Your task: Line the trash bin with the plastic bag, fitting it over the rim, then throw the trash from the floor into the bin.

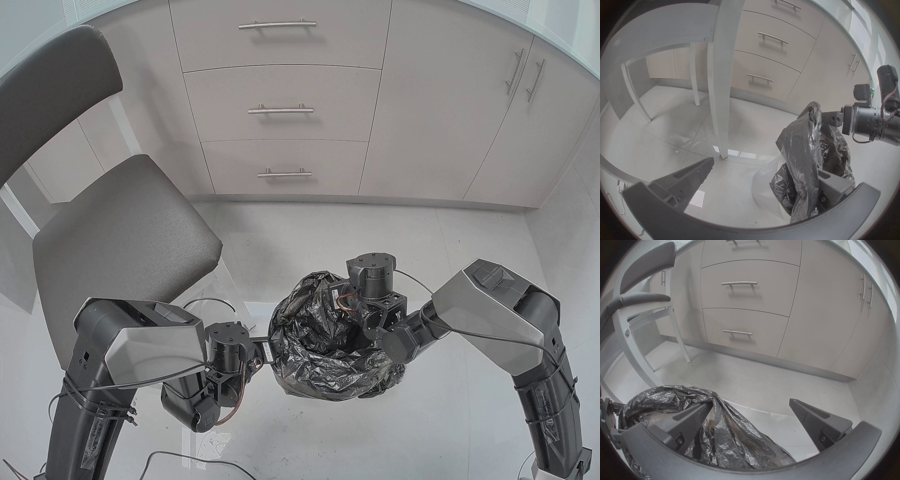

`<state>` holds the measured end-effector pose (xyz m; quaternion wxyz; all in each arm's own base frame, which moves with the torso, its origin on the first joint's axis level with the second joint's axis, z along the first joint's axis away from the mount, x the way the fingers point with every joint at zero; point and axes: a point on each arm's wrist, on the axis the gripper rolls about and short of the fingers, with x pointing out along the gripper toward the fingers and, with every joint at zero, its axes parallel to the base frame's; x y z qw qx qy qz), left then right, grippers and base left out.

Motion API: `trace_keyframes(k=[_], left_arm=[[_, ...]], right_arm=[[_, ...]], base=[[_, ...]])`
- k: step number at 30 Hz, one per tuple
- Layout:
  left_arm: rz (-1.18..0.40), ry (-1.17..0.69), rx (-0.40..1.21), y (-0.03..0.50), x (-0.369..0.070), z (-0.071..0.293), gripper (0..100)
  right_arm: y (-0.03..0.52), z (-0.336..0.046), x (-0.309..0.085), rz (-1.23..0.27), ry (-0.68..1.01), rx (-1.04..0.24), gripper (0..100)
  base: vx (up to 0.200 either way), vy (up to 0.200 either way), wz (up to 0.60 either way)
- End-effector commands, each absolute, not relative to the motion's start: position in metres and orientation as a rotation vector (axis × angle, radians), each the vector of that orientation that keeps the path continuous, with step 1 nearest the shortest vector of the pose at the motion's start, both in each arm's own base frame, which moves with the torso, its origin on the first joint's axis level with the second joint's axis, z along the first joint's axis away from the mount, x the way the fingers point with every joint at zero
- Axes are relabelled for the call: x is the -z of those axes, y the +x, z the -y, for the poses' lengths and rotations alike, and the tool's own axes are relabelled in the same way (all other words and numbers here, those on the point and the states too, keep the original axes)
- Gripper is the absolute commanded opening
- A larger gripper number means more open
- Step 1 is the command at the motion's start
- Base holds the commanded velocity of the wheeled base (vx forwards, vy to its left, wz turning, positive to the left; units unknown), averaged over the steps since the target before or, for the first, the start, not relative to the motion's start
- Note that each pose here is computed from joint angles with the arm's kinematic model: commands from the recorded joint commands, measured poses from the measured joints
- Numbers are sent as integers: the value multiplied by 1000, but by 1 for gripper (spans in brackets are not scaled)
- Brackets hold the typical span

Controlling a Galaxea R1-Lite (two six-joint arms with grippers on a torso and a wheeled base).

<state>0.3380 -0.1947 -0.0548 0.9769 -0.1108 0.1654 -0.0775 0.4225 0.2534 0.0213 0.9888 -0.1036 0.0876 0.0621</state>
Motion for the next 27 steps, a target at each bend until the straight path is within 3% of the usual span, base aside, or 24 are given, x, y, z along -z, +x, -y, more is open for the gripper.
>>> trace_keyframes(k=[1, 27], left_arm=[[-333, -223, 154, 338, 55, 194, 100], [-431, -161, 132, 342, 74, 187, 100]], right_arm=[[428, -251, -14, -182, -210, -114, 100], [455, -235, -7, -184, -206, -73, 100]], base=[[0, 0, 0], [0, 0, 0]])
